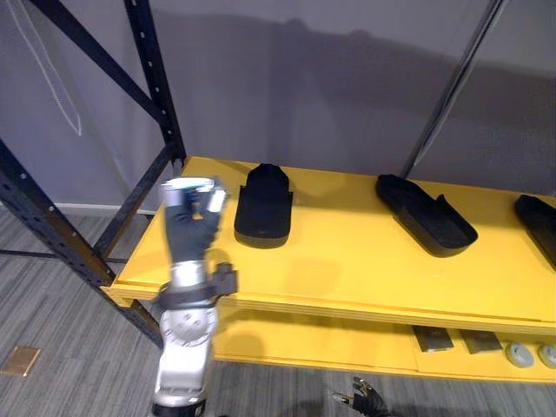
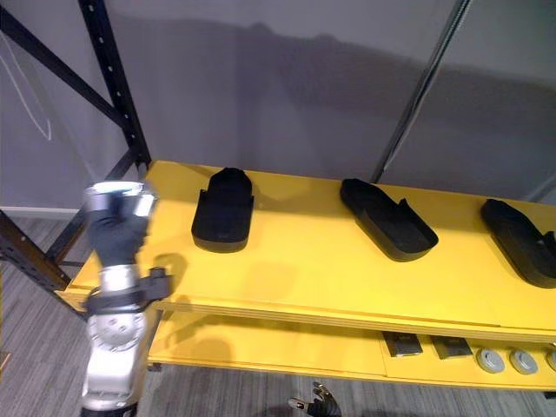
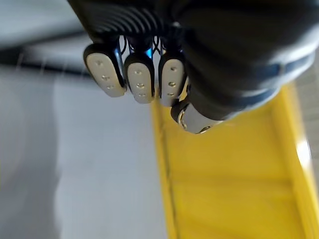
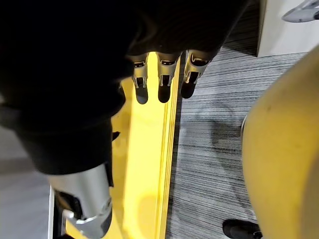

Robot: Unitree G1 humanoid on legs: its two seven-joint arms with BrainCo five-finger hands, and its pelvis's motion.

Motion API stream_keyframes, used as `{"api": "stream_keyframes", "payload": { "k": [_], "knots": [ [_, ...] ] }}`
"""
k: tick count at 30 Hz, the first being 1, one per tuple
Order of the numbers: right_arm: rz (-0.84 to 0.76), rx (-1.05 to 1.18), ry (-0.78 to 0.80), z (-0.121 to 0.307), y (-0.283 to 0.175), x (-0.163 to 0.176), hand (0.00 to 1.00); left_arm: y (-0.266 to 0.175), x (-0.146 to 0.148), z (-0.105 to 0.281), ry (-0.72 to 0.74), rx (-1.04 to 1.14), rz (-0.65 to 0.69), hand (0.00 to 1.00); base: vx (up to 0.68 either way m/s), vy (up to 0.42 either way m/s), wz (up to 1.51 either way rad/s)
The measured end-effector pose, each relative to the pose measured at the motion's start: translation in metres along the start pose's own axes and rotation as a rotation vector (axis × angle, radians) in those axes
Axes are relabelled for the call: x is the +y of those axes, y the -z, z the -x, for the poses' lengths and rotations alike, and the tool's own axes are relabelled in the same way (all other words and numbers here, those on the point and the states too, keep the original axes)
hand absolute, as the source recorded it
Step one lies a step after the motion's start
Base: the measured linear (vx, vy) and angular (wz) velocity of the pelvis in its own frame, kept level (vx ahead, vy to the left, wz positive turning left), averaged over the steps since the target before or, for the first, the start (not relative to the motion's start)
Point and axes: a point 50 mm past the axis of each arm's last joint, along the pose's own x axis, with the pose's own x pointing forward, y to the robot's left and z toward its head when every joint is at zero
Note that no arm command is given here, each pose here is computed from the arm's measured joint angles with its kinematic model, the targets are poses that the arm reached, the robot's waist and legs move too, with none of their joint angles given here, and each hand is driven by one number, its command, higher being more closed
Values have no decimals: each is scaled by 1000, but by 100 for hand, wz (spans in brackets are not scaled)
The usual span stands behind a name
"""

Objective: Walk over and take plastic housings, then place them on the shelf

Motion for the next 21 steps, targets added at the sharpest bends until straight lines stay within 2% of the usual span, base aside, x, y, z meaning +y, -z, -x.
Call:
{"api": "stream_keyframes", "payload": {
  "k": [3, 6, 7, 9, 12, 13, 14, 17, 19, 21],
  "knots": [
    [-3, 3, -3, 0, 1, 2, 0, 1, 38, 11, -157, 31, -104, 100, -30, 8, 30],
    [-3, 1, -3, 0, 0, 2, 0, 16, 83, 38, -343, 191, -234, 100, -38, 18, 16],
    [-1, 0, -3, 0, 0, 2, 0, 22, 90, 45, -368, 236, -249, 100, -32, 8, 20],
    [9, 7, -1, 0, 1, 1, 0, 53, 109, 77, -426, 467, -309, 100, -50, 9, 12],
    [24, 10, -3, 0, 0, 1, 0, 88, 117, 122, -403, 773, -330, 100, -16, 3, 2],
    [35, 11, -9, 0, 0, 1, 0, 103, 118, 146, -370, 922, -331, 0, 0, 0, 0],
    [38, 10, -10, 0, -1, 2, 0, 106, 118, 151, -364, 950, -330, 0, 0, 0, 0],
    [40, 12, -10, 0, -1, 1, 0, 129, 111, 197, -255, 1205, -338, 0, 23, 10, 3],
    [38, 9, -8, 0, -1, 1, 0, 140, 100, 227, -146, 1359, -322, 0, 17, 20, 5],
    [37, 1, -7, 0, -3, 1, 0, 146, 94, 242, -87, 1430, -316, 0, 0, 0, 0]
  ]
}}
